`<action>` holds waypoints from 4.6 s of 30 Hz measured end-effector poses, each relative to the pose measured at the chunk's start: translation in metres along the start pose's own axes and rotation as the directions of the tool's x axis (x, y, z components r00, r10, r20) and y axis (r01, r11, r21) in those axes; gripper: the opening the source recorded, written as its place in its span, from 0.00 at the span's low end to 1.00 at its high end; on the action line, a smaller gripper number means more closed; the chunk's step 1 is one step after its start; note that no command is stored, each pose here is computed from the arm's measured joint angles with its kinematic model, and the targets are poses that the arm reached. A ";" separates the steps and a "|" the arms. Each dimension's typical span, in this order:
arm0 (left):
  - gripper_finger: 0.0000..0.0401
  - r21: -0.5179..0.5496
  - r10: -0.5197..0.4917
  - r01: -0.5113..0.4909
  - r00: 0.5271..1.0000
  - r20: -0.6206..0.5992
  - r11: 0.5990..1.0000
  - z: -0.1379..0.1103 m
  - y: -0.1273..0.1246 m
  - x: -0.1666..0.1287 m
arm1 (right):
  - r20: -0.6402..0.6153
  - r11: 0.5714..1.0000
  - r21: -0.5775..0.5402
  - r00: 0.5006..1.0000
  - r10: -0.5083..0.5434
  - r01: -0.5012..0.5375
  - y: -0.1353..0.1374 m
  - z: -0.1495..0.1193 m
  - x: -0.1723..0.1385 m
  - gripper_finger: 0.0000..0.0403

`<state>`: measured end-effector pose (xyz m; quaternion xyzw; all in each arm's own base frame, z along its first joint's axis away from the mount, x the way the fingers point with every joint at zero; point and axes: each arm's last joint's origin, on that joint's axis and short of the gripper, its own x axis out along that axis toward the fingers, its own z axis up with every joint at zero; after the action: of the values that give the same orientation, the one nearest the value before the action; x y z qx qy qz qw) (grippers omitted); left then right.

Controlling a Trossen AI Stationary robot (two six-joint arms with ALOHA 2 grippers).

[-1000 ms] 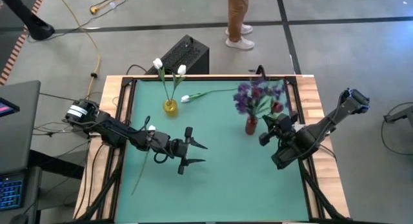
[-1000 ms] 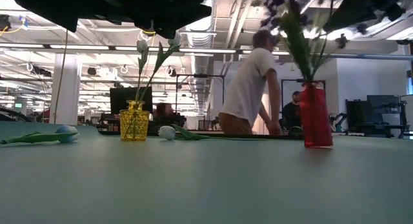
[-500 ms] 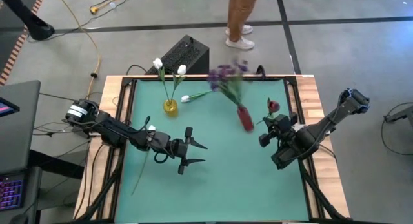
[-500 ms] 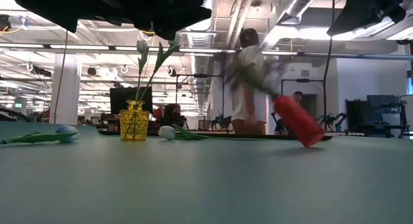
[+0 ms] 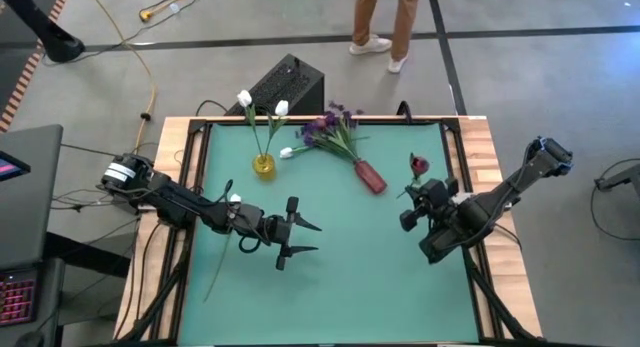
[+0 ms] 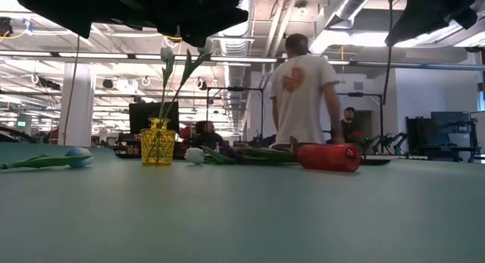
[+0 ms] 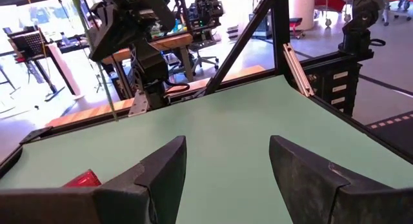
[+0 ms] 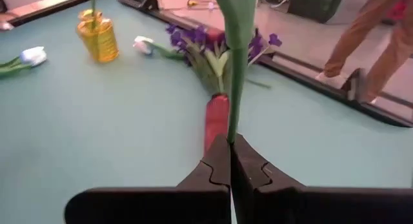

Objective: Sort flowers into vase by color
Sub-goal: Put the red flower into the red vase

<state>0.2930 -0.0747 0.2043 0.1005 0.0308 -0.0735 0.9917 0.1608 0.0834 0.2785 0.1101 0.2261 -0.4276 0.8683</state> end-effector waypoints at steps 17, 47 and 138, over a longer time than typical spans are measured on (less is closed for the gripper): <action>0.52 -0.066 0.009 -0.009 1.000 -0.002 0.998 -0.001 0.004 0.001 | -0.012 0.782 0.047 0.783 0.622 -0.621 0.079 0.051 0.027 0.05; 0.52 -0.281 -0.046 0.032 0.998 -0.043 0.959 -0.009 0.019 0.002 | -0.055 0.681 -0.181 0.698 0.714 -0.710 0.149 0.045 0.092 0.05; 0.00 -0.168 0.074 -0.096 0.989 -0.129 0.981 -0.003 0.032 -0.009 | -0.636 0.983 -0.130 0.772 0.017 -0.129 0.001 0.018 0.286 0.67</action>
<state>0.2884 -0.0419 0.2086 0.0190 0.0936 -0.0219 0.9952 0.3188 -0.1208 0.1547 0.1830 0.5348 -0.3113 0.7640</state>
